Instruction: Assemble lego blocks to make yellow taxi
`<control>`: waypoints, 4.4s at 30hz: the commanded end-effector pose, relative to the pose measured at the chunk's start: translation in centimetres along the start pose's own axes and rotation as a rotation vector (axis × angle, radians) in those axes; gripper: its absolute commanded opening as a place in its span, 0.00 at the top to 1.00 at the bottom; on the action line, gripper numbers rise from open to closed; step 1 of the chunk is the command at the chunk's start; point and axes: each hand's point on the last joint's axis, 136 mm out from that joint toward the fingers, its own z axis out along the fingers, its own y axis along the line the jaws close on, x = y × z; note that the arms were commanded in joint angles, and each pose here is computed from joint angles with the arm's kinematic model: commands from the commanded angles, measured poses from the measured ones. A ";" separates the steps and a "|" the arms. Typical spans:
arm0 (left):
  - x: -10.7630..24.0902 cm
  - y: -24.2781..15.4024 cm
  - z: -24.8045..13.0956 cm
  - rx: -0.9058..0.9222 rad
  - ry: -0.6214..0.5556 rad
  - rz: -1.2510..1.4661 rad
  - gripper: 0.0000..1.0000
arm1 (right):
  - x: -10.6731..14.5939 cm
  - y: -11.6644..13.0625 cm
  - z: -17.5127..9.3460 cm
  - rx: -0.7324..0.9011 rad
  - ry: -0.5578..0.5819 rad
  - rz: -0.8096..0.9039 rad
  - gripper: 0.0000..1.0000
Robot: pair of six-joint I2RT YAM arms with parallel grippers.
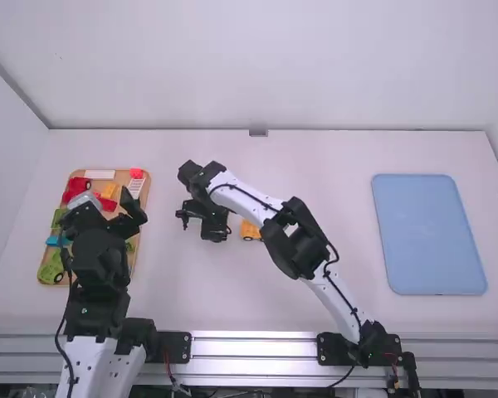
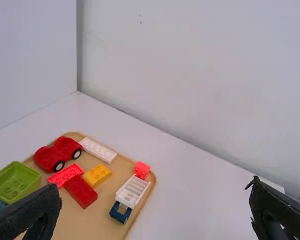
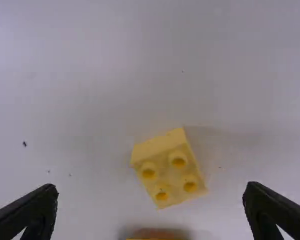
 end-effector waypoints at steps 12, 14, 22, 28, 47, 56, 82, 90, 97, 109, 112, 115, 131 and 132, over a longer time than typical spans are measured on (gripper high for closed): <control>4.2 -5.8 2.4 0.281 0.213 0.168 0.01 | 0.3 -7.6 -13.1 0.085 -0.341 0.220 0.01; 5.1 -7.2 2.5 0.356 0.282 0.242 0.01 | 1.8 -8.4 -14.9 0.048 -0.414 0.262 0.02; 7.4 -12.3 1.2 0.701 0.510 0.460 0.01 | 9.3 -13.5 -18.2 0.218 -0.531 0.526 0.02; 11.5 -14.8 2.4 0.877 0.629 0.668 0.01 | 13.5 -12.9 -20.8 0.475 -0.642 0.645 0.02; 28.3 -16.1 3.1 0.986 1.159 1.385 0.04 | 23.5 -8.4 -18.5 0.663 -0.983 0.899 0.01; 30.0 -16.4 2.7 1.053 1.151 1.301 0.13 | 24.2 -8.5 -18.3 0.662 -0.972 0.917 0.02; 32.6 -15.2 2.4 0.999 1.157 1.213 0.42 | 23.8 -8.5 -18.7 0.670 -0.986 0.899 0.01; 32.6 -14.3 2.3 0.907 1.210 1.177 0.53 | 23.8 -8.5 -18.7 0.671 -0.986 0.899 0.01; 32.3 -13.9 3.7 0.528 1.274 0.846 0.90 | 23.7 -8.6 -18.9 0.680 -0.992 0.893 0.01; 32.6 -13.0 1.8 -0.328 1.393 -0.176 0.98 | 23.6 -8.9 -19.6 0.705 -1.013 0.877 0.01; 32.7 -13.5 1.0 -0.567 1.374 -0.479 0.98 | 23.6 -8.9 -19.6 0.704 -1.013 0.877 0.01; 32.7 -13.4 0.6 -0.811 1.303 -0.743 0.98 | 23.6 -8.9 -19.6 0.704 -1.013 0.877 0.01; 32.6 -15.1 2.6 -0.931 1.169 -1.060 0.04 | 23.7 -8.6 -18.8 0.677 -0.988 0.893 0.01; 32.6 -15.1 2.6 -0.928 1.169 -1.057 0.01 | 23.7 -8.6 -18.8 0.677 -0.988 0.893 0.01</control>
